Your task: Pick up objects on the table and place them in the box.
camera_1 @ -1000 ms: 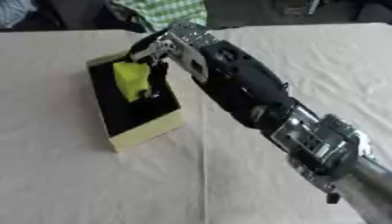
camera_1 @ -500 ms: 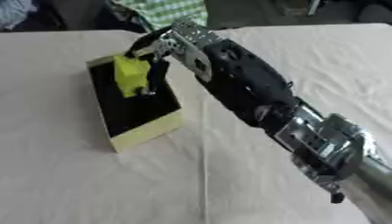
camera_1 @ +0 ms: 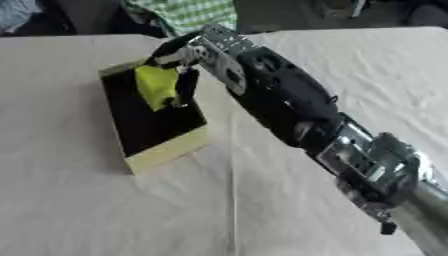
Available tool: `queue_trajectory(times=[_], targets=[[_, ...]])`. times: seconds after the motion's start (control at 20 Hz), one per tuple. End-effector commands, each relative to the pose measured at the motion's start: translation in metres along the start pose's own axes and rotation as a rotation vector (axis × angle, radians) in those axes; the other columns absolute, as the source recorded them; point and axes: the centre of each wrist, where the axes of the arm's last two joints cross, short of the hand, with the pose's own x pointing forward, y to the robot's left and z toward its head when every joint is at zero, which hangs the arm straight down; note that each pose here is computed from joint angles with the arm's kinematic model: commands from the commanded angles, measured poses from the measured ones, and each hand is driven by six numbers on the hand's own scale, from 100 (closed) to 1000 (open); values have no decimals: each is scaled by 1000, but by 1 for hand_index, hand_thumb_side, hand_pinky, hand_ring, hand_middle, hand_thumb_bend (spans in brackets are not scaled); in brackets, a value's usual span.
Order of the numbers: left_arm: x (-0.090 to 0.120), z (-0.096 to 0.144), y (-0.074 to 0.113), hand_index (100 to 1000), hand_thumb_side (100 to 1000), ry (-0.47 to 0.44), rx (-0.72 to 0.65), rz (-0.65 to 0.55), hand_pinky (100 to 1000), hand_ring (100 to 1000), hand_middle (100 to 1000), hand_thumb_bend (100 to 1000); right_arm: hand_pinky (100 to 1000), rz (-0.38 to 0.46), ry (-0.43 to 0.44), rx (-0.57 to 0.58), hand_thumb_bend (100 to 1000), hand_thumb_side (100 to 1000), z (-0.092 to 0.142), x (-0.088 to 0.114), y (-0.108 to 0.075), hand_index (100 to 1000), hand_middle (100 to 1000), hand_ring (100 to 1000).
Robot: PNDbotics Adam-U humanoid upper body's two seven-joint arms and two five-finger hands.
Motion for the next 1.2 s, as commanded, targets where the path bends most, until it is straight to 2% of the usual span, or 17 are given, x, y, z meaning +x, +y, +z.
queue_trajectory(times=[0.05,0.1,0.2,0.3,0.45,0.5,0.7,0.75,0.95,1.0,1.05,1.15,1.2], targets=[[7,-7,0,712,790,-33,-9,6,640,537,513,100,944,37,22,-70,401,955,15,-2,-17,1000,999,1000],[7,-7,1,712,790,-33,-10,6,640,537,513,100,965,50,32,-83,440,1000,15,-2,-16,1000,1000,1000],[7,-7,1,712,790,-33,-10,6,641,538,513,100,1000,75,44,-102,460,956,14,-3,-14,1000,1000,1000],[7,-7,0,712,790,-33,-11,7,641,538,513,100,1000,98,47,-118,465,868,14,-2,-13,1000,1000,1000],[7,-6,1,713,790,-31,-12,6,641,539,513,100,1000,125,46,-120,416,668,15,-3,-11,1000,1000,1000],[7,-6,1,713,790,-30,-11,5,641,539,513,100,1000,135,44,-111,410,576,15,-4,-11,1000,1000,1000],[6,-6,1,714,789,-28,-13,5,642,540,514,100,1000,186,23,-68,311,430,16,-3,-11,1000,1000,1000],[6,-6,1,714,787,-27,-13,5,642,540,514,100,1000,187,20,-55,100,100,14,-3,-11,1000,1000,1000],[6,-5,1,714,791,-25,-16,7,642,540,514,100,1000,99,3,-50,100,100,10,-8,-8,1000,1000,1000],[6,-5,1,714,792,-25,-16,7,642,540,514,100,1000,77,-4,-69,100,162,11,-9,-8,1000,1000,1000],[6,-5,1,713,793,-24,-16,7,642,540,514,100,1000,64,-5,-98,148,614,13,-9,-9,1000,1000,1000],[6,-6,1,713,792,-24,-19,8,642,540,514,100,1000,46,4,-156,208,742,15,-9,-10,1000,1000,1000],[6,-6,1,713,792,-24,-19,8,642,540,514,100,1000,42,8,-175,213,695,15,-9,-10,1000,1000,1000]])
